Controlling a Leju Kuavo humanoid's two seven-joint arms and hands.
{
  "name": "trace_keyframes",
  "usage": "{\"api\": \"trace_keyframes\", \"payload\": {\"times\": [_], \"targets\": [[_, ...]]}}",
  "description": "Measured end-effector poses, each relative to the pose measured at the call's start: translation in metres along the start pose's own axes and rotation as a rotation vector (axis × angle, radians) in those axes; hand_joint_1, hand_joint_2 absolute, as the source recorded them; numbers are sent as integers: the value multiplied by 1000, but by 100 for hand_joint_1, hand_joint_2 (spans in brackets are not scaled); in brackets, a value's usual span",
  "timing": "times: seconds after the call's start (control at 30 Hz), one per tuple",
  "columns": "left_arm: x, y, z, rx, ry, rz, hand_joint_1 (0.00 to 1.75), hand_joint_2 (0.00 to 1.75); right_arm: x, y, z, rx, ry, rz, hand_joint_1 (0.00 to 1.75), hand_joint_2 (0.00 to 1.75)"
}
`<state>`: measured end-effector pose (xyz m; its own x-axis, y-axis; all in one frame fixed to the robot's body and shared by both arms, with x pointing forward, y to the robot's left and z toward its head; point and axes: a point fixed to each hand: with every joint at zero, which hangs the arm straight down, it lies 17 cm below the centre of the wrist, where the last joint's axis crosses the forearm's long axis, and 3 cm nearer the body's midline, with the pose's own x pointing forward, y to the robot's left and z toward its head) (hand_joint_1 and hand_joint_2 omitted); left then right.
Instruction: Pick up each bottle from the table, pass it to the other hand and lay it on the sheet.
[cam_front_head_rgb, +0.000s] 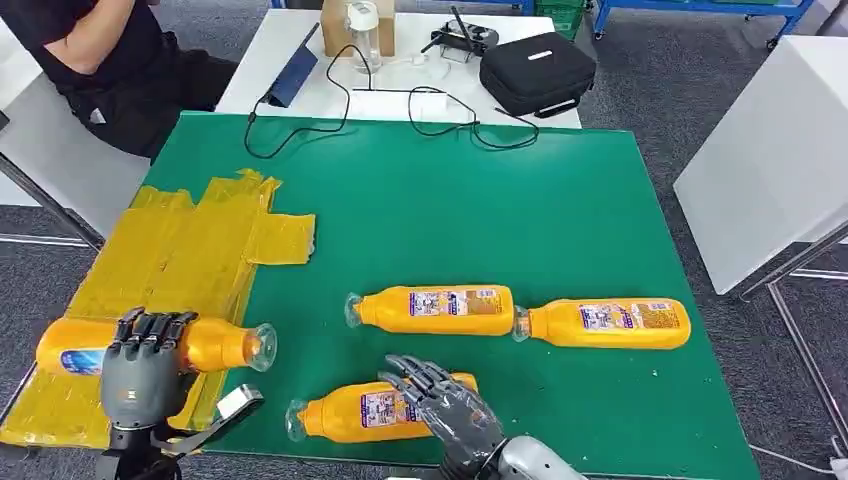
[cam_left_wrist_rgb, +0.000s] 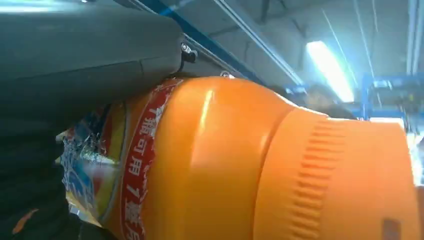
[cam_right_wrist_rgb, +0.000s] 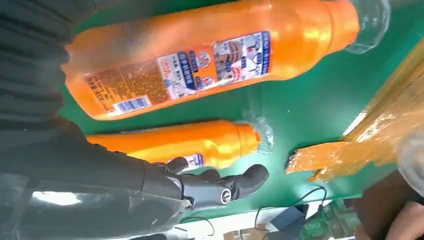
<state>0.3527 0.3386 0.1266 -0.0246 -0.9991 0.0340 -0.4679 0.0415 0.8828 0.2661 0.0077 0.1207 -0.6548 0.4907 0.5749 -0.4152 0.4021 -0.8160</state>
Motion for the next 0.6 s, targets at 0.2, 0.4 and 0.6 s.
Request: {"api": "trace_keyframes", "payload": {"times": [0.2, 0.4, 0.6], "targets": [[1, -30, 1, -70, 20, 16, 175, 175, -5, -9, -6, -1, -2, 22, 0, 175], [13, -52, -1, -109, 16, 73, 0, 0, -10, -22, -15, -10, 6, 34, 0, 175], [29, -86, 1, -183, 5, 142, 0, 0, -11, -27, -21, -14, 9, 43, 0, 175]]}}
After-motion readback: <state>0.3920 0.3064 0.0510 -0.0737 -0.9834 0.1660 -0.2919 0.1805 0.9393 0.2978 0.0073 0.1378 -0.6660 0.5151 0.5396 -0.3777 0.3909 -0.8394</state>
